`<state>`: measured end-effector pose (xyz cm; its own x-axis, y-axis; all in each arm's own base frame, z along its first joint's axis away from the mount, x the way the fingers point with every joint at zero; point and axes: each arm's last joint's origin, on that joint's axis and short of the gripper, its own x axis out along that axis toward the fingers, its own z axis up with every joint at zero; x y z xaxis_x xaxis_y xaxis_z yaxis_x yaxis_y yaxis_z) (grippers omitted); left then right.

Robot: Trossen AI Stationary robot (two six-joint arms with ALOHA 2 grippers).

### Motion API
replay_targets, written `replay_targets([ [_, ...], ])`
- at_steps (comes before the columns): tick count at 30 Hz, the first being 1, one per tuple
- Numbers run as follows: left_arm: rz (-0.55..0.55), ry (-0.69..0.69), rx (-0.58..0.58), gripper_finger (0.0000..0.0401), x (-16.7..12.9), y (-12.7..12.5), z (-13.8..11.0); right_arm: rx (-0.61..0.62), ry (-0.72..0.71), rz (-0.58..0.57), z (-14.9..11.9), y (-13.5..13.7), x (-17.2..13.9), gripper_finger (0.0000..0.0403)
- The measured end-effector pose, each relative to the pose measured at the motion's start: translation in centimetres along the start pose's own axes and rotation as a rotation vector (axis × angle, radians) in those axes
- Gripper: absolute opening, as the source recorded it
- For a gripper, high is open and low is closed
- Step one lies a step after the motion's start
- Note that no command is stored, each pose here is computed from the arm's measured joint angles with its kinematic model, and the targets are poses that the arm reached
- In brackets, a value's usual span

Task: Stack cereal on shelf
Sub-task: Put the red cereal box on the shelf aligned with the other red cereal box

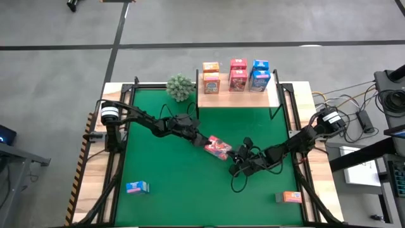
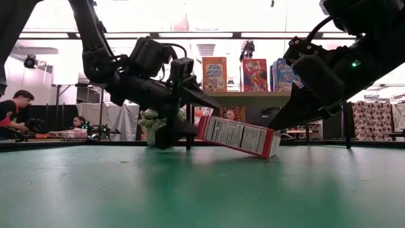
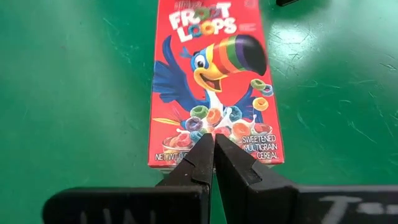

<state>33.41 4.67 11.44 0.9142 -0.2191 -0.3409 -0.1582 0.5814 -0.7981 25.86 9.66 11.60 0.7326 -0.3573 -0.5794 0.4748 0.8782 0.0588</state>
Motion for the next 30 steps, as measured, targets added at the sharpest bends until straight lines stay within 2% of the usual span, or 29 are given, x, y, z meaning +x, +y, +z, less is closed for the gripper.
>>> replay_targets([
  [8, -0.048, -0.022, 0.037, 0.0225, -0.4, -1.2, 0.6, -0.026, -0.038, 0.014, 0.3, 0.3, -0.7, 0.0009],
  [16, -0.121, -0.058, 0.118, 0.0208, -1.4, -3.4, 1.6, -0.011, -0.064, 0.012, 0.6, 0.4, -0.9, 0.0009],
  [30, -0.027, 0.052, 0.128, 0.0201, -1.8, -3.0, 1.3, 0.009, -0.031, 0.036, 0.4, 0.4, -0.8, 0.0009],
])
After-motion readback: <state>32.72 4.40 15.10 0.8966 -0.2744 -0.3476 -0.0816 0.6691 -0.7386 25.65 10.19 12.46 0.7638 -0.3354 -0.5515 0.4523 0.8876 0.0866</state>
